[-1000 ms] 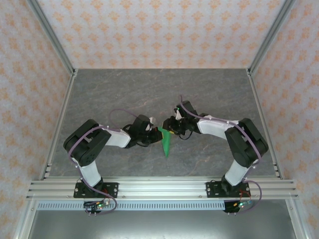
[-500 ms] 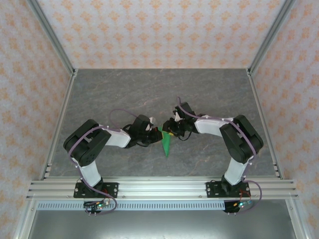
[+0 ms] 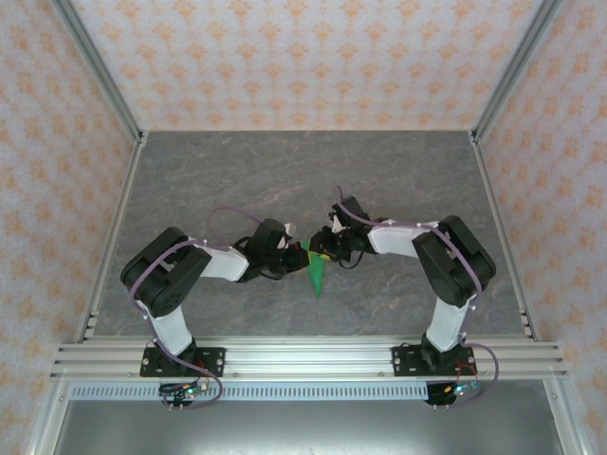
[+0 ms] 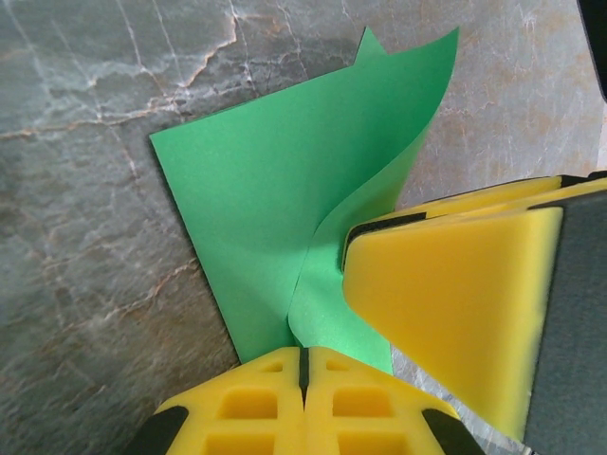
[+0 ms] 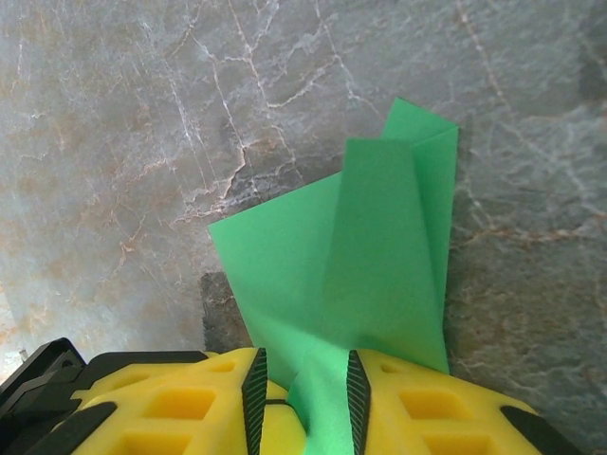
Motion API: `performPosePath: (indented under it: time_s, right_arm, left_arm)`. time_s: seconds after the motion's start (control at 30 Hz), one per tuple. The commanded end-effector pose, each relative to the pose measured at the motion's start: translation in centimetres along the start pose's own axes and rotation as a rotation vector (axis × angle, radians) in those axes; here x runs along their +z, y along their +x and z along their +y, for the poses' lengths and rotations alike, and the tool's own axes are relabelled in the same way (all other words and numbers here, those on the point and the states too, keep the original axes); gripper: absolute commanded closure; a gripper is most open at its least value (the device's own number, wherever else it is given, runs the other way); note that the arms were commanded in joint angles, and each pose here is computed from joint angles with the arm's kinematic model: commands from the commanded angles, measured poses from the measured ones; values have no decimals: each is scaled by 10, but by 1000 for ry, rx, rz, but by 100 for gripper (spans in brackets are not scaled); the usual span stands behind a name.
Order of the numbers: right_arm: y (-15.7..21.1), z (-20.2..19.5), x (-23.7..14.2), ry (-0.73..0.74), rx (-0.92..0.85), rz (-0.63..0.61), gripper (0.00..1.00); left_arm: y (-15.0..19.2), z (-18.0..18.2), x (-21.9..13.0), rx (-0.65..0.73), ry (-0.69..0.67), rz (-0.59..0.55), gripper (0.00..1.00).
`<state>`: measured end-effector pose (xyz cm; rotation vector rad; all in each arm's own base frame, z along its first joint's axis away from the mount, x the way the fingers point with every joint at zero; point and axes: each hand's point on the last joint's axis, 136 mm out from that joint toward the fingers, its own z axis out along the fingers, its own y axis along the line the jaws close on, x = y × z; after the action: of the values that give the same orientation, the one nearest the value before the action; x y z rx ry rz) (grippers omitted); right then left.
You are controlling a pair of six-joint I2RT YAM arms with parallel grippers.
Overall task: Fold a paper plane with a square sheet of paper (fold left side to right side)
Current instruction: Fold the wing for the fifth time at the center of the table.
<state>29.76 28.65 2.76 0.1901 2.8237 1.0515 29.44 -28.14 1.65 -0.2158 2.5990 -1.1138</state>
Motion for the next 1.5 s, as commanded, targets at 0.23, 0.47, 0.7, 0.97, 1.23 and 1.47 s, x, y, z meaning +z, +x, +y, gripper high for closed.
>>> performPosePath:
  time_s: [0.23,0.47,0.7,0.97,1.23,1.47]
  right_arm:
    - [23,-49,3,189,29,61,69]
    - [26,-57,6,215,39,71,69]
    - [25,-55,6,208,35,67,69]
    - [24,-54,6,202,33,66,69]
    - [25,-53,5,198,31,65,70]
    - [25,-53,5,199,28,68,70]
  left_arm:
    - [3,21,-14,13,-101,-31,94]
    - [-1,6,-43,51,-97,-74,75]
    - [9,-37,-63,78,74,-44,79]
    - [35,-86,-49,152,165,39,86]
    - [42,-73,-24,121,149,73,88]
    - [50,-56,-14,111,105,104,89]
